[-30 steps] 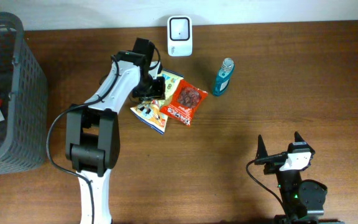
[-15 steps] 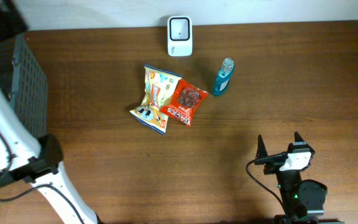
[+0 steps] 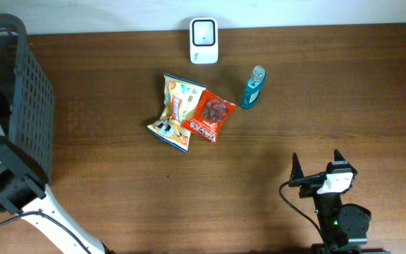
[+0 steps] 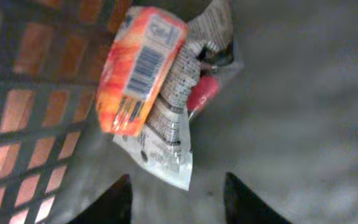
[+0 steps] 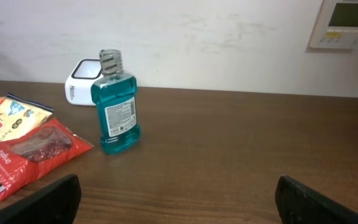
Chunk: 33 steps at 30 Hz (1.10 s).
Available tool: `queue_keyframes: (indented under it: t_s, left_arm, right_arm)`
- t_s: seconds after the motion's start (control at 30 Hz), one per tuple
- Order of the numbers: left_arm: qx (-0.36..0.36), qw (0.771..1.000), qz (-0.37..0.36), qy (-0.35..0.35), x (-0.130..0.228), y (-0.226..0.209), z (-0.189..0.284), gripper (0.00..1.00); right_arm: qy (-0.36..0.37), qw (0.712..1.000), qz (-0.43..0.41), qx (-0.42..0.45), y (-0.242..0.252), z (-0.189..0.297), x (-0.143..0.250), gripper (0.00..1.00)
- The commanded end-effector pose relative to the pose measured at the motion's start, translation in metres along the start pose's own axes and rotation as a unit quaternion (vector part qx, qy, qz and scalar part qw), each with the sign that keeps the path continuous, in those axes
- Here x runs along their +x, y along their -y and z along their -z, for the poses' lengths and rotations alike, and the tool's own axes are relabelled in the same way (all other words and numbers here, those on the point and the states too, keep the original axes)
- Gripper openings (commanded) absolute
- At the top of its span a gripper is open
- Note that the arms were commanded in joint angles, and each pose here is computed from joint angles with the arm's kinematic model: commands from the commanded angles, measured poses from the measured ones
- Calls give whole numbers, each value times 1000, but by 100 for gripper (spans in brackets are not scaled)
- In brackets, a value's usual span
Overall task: Scan the item barcode
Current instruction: 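Pick the grey packet from the basket and drop it by the bags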
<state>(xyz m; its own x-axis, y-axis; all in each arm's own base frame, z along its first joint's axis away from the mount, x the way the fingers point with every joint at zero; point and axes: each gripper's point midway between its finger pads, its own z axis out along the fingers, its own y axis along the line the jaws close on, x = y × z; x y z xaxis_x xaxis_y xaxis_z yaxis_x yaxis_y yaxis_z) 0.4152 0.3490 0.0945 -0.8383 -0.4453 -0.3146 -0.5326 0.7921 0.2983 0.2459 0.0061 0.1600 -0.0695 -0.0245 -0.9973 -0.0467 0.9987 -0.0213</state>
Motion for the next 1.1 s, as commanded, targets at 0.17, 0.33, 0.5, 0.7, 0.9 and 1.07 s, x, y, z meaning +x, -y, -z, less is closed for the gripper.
queue_keyframes:
  t_s: [0.17, 0.33, 0.5, 0.7, 0.9, 1.07]
  left_arm:
    - [-46, 999, -20, 5, 4, -8, -32, 44]
    - [-39, 998, -30, -38, 26, 2, -76, 45]
    - [-40, 998, -27, -39, 25, 0, -78, 0]
    - [-35, 994, 99, 9, -9, 0, 12, 0]
    - [147, 908, 332, 210, -55, -10, 237, 0]
    - [470, 823, 192, 256, -20, 71, 415, 0]
  right_arm:
    - [-2, 1000, -4, 2, 0, 0, 3, 98]
    - [-2, 1000, -4, 2, 0, 0, 3, 98]
    - [-2, 1000, -4, 2, 0, 0, 3, 98]
    - [-2, 1000, -4, 2, 0, 0, 3, 98]
    - [-2, 1000, -4, 2, 0, 0, 3, 99]
    - [-2, 1000, -4, 2, 0, 0, 3, 98]
